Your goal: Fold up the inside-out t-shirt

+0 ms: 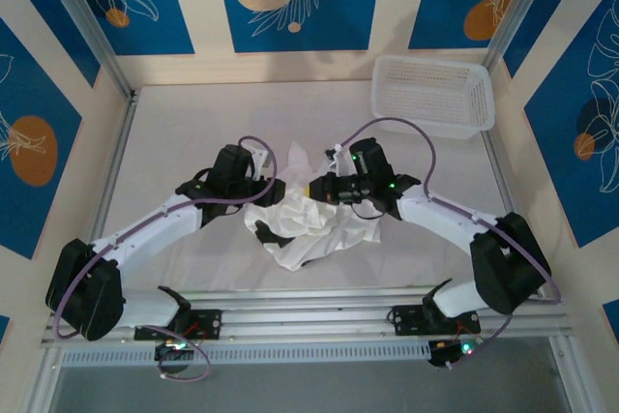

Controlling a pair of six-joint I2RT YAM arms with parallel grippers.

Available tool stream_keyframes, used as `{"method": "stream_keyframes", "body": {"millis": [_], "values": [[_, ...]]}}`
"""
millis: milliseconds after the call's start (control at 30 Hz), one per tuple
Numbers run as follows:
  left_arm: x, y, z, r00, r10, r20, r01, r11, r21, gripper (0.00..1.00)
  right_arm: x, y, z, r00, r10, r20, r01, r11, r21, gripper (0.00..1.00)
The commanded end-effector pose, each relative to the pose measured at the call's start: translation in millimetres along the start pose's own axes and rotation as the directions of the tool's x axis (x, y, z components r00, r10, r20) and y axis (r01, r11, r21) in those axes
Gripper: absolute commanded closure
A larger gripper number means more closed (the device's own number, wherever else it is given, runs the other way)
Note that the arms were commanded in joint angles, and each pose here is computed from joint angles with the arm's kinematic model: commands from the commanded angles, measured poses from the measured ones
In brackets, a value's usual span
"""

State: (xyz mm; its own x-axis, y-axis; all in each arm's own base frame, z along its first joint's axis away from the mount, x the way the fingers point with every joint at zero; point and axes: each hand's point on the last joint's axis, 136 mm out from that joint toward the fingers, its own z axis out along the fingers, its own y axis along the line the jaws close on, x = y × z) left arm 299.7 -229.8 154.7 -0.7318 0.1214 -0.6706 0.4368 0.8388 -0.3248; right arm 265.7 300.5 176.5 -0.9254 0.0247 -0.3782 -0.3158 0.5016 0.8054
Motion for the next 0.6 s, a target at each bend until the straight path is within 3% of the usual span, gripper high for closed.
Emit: {"method": "stream_keyframes", "body": {"millis": [0,267,433,567], "values": [[-2.0,-10.2,1.6,1.0,0.016,0.014,-0.017,0.998,0.06,0.45,4.7,11.5,-4.7,1.0,0.027,-0.002,-0.027,0.998,-0.061,1.0],[3.7,-10.3,7.5,1.0,0.018,-0.007,-0.017,0.997,0.071,0.43,52.0,-25.2,-2.2,0.989,0.106,-0.108,-0.106,0.994,0.002,0.98],[5.9,-9.9,13.4,1.0,0.014,-0.015,-0.012,0.997,0.076,0.43,79.3,-28.4,-6.7,0.978,0.144,-0.151,-0.145,0.989,0.002,0.95],[6.1,-11.1,17.5,1.0,0.005,-0.018,-0.004,0.996,0.087,0.43,79.1,-24.7,-15.1,0.986,0.122,-0.118,-0.121,0.993,0.015,0.94]]}}
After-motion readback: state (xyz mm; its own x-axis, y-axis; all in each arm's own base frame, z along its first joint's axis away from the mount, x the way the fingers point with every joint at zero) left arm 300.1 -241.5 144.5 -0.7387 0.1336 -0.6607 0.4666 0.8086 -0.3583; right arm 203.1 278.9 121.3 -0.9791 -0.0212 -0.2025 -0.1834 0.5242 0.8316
